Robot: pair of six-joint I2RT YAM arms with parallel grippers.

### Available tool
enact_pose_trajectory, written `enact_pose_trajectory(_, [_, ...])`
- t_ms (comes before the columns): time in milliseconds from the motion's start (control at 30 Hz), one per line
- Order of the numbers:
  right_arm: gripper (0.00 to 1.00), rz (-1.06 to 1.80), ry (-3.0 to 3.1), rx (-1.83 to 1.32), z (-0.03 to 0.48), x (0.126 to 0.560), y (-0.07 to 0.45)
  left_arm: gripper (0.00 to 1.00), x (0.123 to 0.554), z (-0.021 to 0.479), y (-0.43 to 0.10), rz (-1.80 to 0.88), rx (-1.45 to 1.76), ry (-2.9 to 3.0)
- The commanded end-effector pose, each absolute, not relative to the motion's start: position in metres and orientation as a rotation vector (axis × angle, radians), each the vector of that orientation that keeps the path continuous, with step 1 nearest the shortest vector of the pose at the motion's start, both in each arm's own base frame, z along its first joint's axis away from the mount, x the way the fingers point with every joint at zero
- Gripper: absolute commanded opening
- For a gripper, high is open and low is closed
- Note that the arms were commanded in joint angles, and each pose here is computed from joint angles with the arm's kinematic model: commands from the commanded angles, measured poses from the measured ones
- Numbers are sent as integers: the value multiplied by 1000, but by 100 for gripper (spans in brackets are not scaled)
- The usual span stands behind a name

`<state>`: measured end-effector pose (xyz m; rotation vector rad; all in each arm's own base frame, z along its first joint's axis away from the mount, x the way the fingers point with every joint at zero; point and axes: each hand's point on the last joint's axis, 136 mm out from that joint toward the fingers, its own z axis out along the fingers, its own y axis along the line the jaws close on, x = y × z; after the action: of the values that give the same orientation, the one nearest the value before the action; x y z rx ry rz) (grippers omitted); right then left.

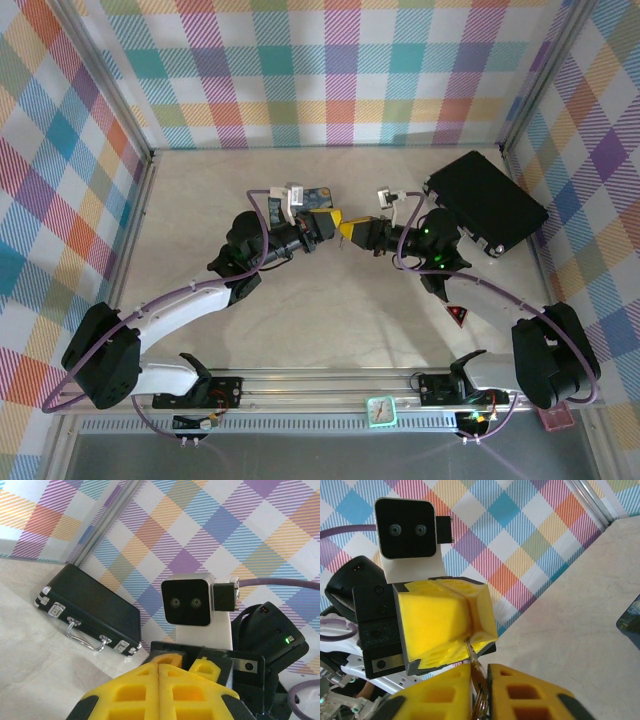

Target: Unlock a padlock with a key

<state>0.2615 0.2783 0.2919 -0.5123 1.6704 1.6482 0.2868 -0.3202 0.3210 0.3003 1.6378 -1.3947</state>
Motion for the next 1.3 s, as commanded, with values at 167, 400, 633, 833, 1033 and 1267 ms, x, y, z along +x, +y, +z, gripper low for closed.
enact_pose_trajectory(167, [0, 1611, 1623, -544, 297, 258, 277, 0, 282, 335, -315, -1433, 277, 1568])
enact_pose_trajectory(400, [0, 1489, 1719, -574, 279, 260, 273, 100, 300, 331, -273, -1251, 73, 1622])
enact_pose_trajectory(633, [0, 1320, 1855, -588, 257, 262, 263, 100, 323, 297, -223, -1059, -94, 1765])
enact_pose_trajectory(833, [0, 1016, 2009, -643, 221, 261, 249, 99, 336, 227, -210, -980, -184, 1970])
enact_pose_trajectory(1033, [0, 779, 2124, -637, 193, 268, 229, 95, 340, 163, -215, -917, -223, 2170])
enact_pose_trajectory(1267, [0, 700, 2257, -558, 158, 277, 220, 76, 352, 113, -232, -868, -162, 2315])
